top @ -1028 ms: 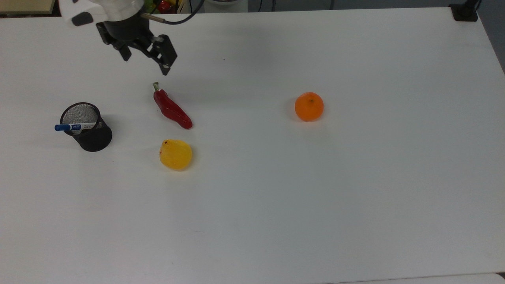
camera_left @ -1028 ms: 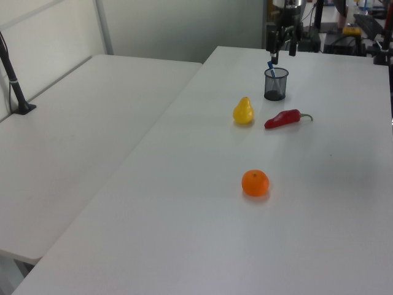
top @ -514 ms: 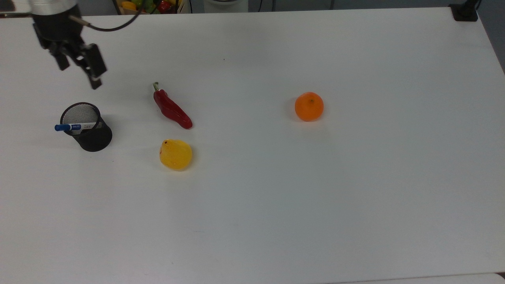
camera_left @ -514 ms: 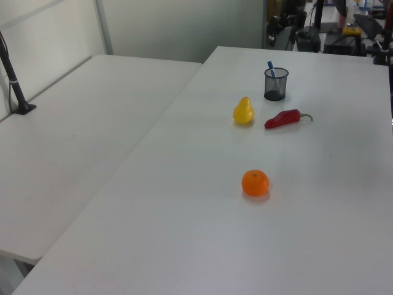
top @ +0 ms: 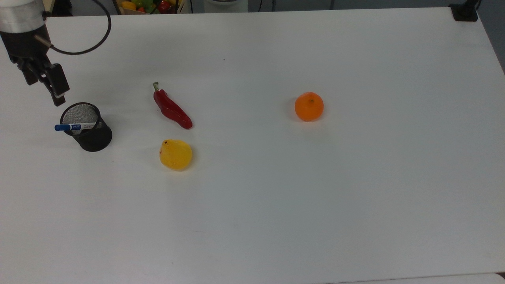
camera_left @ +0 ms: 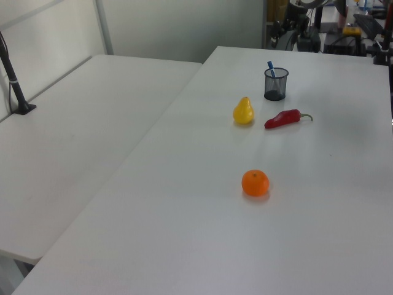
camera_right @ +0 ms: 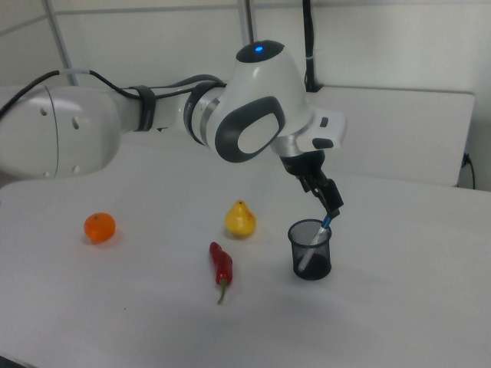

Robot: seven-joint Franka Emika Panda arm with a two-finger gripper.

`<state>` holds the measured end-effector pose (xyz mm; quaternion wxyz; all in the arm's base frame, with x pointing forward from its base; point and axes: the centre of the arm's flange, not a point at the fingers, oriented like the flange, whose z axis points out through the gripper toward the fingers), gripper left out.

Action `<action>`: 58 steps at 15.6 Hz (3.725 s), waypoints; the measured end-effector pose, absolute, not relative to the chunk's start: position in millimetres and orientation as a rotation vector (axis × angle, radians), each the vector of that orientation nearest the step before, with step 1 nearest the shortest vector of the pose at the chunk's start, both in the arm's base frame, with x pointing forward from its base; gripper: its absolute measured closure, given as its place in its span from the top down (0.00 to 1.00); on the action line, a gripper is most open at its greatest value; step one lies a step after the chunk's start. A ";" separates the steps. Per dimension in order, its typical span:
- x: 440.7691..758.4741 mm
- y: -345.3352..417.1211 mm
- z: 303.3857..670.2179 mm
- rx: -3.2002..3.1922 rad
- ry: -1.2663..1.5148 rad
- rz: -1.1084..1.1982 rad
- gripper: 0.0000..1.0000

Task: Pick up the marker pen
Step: 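Lower the gripper and close it on the blue-capped marker, then lift the marker straight up out of the pen cup, then carry the marker over the table between the pepper and orange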

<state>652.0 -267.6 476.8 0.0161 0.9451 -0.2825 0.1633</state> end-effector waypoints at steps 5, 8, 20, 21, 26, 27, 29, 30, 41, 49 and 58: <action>661.3 -270.0 437.7 2.946 -0.872 0.459 1.00; 665.3 -267.9 414.8 2.957 -0.867 0.411 0.93; 677.2 -271.9 410.9 2.902 -0.930 0.580 0.63; 677.7 -272.2 411.9 2.897 -0.938 0.593 0.55; 678.2 -272.4 412.3 2.892 -0.953 0.604 0.25; 678.2 -272.4 412.3 2.892 -0.953 0.604 0.25; 678.4 -272.4 412.7 2.891 -0.953 0.606 0.19; 678.4 -272.4 412.7 2.891 -0.953 0.606 0.19; 680.7 -270.7 500.5 2.838 -0.925 0.823 0.19; 654.9 -253.4 572.7 2.857 -0.907 0.806 0.19; 670.3 -136.0 529.1 3.089 -0.727 0.366 0.19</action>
